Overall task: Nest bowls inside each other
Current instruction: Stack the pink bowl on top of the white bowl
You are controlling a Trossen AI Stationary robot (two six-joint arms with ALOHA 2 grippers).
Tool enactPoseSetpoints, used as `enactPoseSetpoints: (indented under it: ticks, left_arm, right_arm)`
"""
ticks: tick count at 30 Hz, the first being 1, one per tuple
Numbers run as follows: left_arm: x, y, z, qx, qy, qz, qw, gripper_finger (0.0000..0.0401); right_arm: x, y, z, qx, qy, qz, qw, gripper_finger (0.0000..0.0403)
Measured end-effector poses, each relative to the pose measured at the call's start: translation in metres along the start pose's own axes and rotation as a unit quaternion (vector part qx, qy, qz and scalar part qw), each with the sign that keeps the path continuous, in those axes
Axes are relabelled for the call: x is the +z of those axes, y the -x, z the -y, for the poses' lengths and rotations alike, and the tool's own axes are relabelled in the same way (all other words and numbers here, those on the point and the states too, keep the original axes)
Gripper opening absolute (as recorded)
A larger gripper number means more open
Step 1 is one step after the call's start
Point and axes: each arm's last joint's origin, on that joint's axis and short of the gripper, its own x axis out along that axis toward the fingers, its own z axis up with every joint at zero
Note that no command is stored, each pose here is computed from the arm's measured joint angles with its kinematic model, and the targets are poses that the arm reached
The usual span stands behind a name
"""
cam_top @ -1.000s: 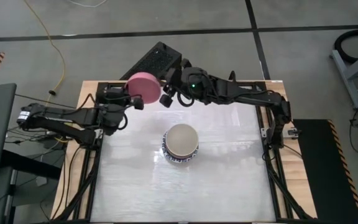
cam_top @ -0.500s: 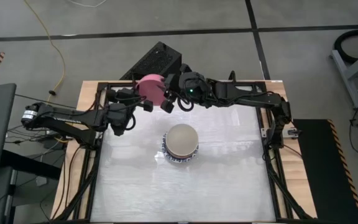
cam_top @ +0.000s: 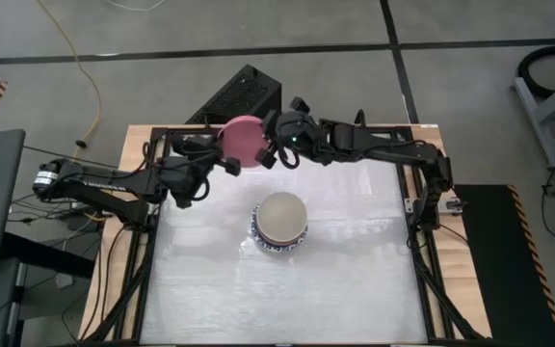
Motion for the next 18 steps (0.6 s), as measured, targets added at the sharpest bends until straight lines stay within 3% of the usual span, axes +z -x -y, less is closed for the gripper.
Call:
enactPoseSetpoints:
  ticks: [2,7,14,18]
  left_arm:
    - [0.000,0.000,0.001,-0.024,0.003,0.002,1.000,0.0005]
    - [0.002,0.002,0.005,-0.089,-0.008,0.012,0.996,0.0051]
    - [0.007,0.007,0.005,-0.163,-0.029,0.028,0.986,0.0160]
    - [0.010,0.011,0.003,-0.206,-0.027,0.038,0.977,0.0215]
  right_arm:
    - [-0.003,0.000,0.001,-0.007,0.006,-0.012,1.000,0.0020]
    - [-0.011,-0.001,0.005,-0.026,-0.006,-0.053,0.998,0.0009]
    - [-0.027,-0.006,0.018,0.080,-0.045,-0.140,0.986,0.0007]
    - [-0.033,-0.011,0.031,0.078,-0.057,-0.174,0.980,0.0007]
